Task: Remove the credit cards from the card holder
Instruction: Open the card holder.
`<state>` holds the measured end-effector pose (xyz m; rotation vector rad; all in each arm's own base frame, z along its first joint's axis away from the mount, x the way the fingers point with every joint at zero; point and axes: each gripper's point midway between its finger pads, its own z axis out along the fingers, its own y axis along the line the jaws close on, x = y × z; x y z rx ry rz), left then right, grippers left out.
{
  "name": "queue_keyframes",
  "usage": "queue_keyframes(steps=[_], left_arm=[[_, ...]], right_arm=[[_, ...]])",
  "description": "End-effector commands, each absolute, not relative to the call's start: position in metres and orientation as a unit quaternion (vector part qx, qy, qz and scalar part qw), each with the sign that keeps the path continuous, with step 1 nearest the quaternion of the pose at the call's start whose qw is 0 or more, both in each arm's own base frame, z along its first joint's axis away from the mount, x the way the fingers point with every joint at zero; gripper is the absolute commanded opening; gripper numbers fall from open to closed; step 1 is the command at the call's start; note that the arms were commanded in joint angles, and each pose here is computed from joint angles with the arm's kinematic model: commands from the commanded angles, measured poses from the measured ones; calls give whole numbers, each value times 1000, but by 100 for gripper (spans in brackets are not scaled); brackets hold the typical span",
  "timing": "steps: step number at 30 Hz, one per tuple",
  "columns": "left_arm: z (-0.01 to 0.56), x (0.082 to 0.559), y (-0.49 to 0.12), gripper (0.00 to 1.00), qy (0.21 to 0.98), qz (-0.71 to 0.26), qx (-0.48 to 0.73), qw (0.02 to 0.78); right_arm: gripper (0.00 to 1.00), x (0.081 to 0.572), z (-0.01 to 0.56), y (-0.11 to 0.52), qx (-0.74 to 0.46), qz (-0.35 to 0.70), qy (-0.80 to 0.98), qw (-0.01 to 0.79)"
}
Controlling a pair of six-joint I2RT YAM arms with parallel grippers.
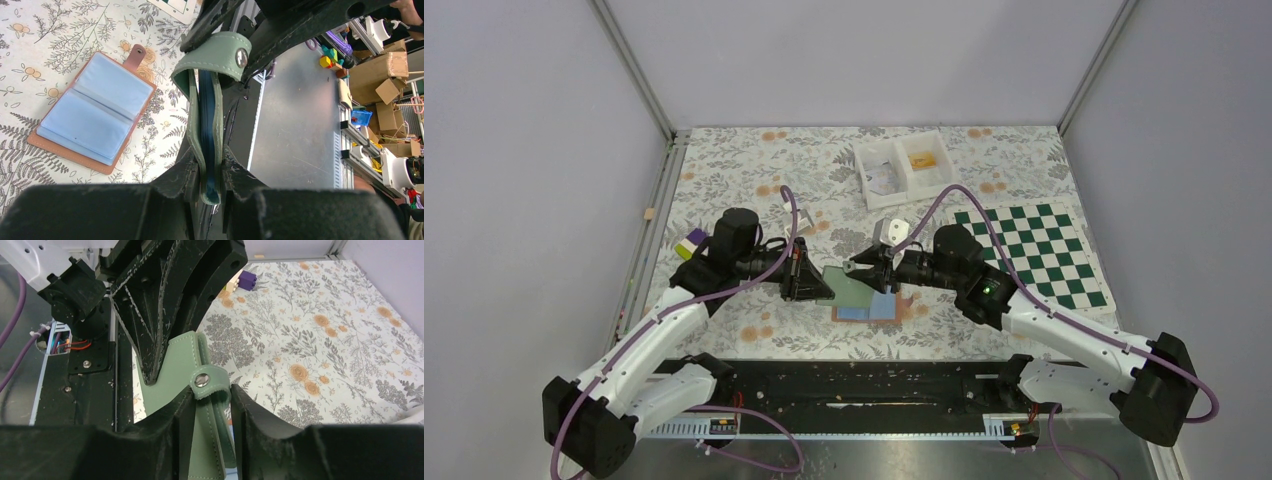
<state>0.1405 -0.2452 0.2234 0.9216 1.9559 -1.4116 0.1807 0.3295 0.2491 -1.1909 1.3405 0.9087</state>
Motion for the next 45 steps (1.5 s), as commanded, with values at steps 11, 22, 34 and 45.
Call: queue_keyframes(steps=[11,22,34,45], left_arm=[[241,137,-248,0,694,-535,374,304],[241,169,-240,52,736,-471,322,365],[248,185,-230,67,750,-437,280,410],[268,189,-230,66,698,-436,303,479]], right_arm=[[7,190,281,339,-467,402,543,571],[0,215,294,315,-400,346,589,610],[0,223,330,286,-362,302,633,614],[0,199,400,280,-309,376,646,588]])
